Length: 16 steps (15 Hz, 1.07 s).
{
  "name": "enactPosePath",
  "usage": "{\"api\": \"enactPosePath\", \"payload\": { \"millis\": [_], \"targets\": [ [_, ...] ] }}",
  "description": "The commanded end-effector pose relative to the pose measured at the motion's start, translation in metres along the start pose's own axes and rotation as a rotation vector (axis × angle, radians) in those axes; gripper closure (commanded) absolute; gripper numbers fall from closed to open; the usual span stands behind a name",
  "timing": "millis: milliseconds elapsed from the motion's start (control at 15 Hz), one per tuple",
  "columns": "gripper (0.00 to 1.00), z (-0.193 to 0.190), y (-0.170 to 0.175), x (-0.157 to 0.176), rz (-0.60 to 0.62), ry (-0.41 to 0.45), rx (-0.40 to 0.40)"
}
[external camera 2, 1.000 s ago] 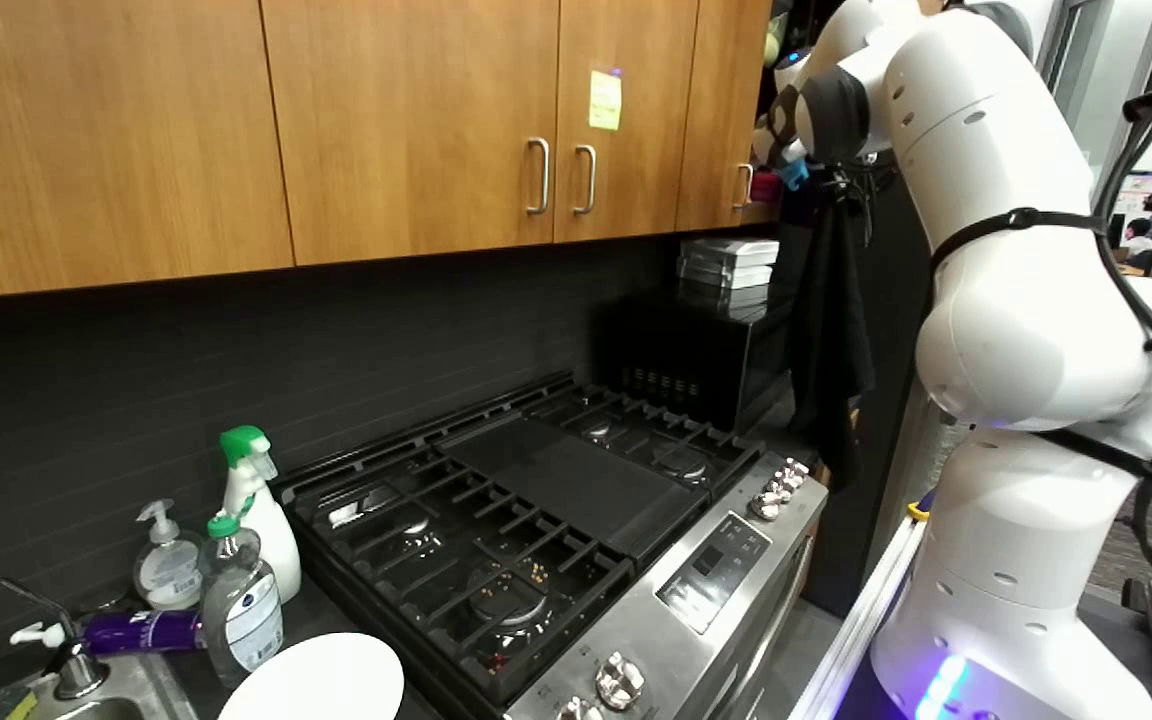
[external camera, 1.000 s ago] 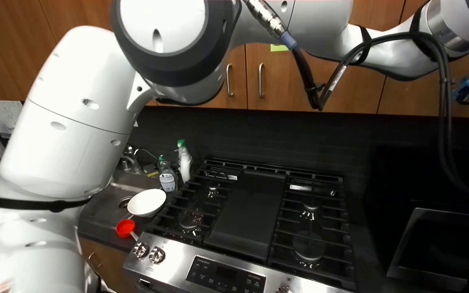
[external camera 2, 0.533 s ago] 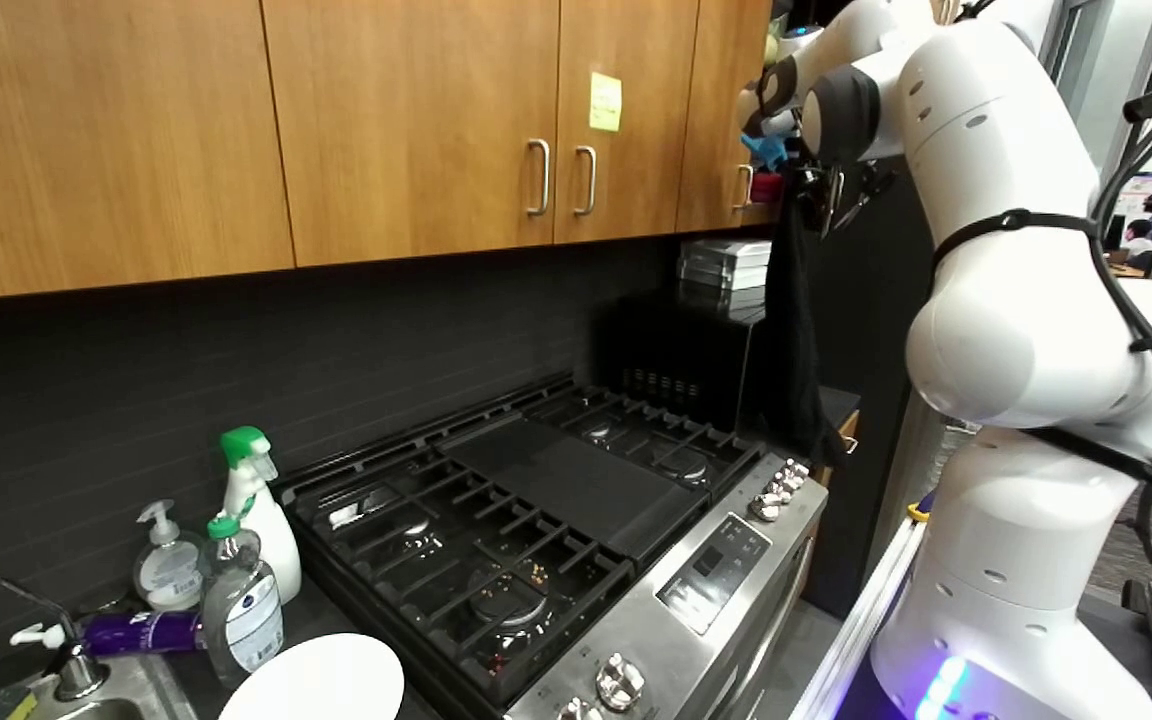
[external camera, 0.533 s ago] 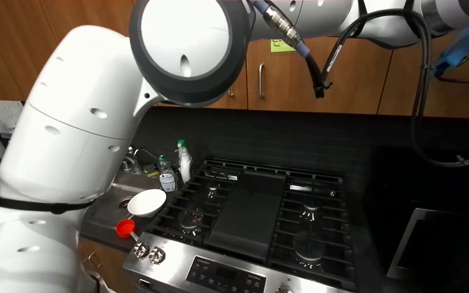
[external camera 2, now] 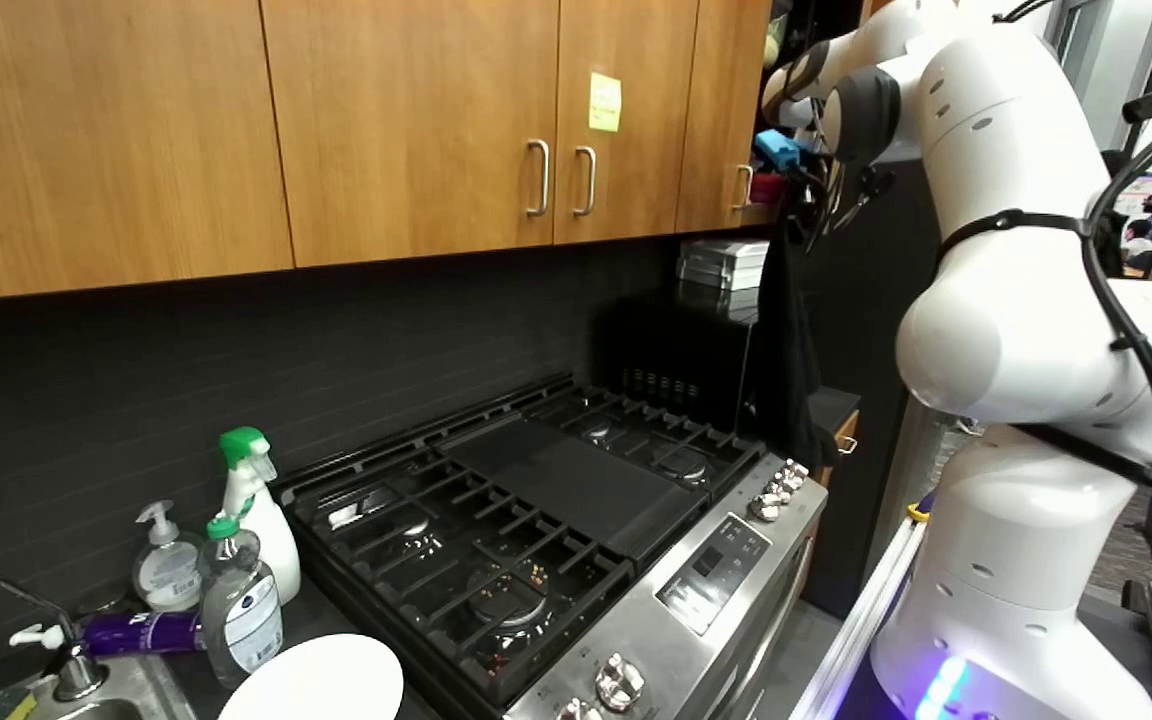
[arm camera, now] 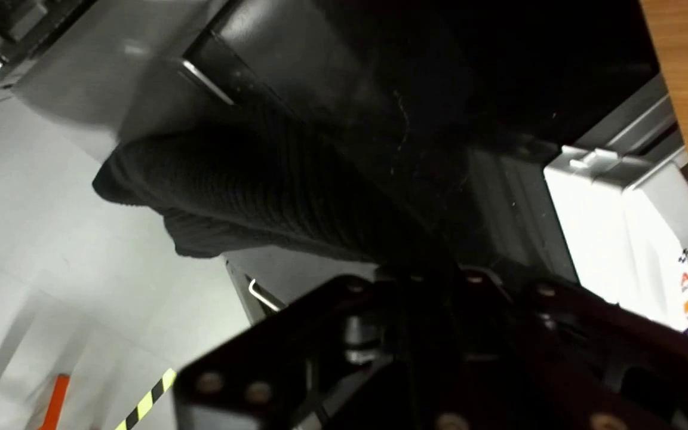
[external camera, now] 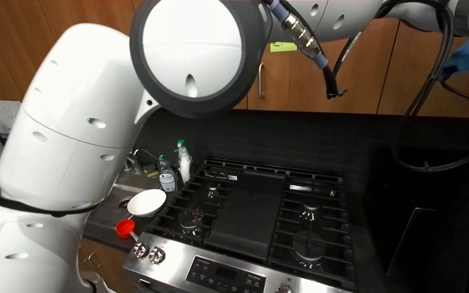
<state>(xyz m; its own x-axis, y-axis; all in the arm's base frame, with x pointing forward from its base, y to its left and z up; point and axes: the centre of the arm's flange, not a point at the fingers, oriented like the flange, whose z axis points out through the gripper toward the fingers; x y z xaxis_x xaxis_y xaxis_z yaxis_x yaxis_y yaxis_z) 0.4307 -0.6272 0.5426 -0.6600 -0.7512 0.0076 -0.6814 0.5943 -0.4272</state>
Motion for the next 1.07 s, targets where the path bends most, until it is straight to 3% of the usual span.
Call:
{"api": "enactPosePath", "payload": {
  "millis": [0,133,267,467,667,800,1000],
  "targets": [
    [0.99,-0.001,0.006,0.005,-0.003,-0.191,0.061],
    [0.99,0.003,0.009,0.006,-0.011,-0.243,0.074],
    [0.99,0.005,0.019,0.003,-0.037,-0.17,0.018],
    [0.99,0.008,0.042,0.0,-0.06,0.036,-0.036],
    [0.99,0.009,0.055,0.002,-0.09,0.167,-0.081],
    [0.99,0.008,0.062,0.003,-0.104,0.194,-0.119],
    [0.99,0.012,0.081,0.002,-0.129,0.179,-0.263]
  ]
}}
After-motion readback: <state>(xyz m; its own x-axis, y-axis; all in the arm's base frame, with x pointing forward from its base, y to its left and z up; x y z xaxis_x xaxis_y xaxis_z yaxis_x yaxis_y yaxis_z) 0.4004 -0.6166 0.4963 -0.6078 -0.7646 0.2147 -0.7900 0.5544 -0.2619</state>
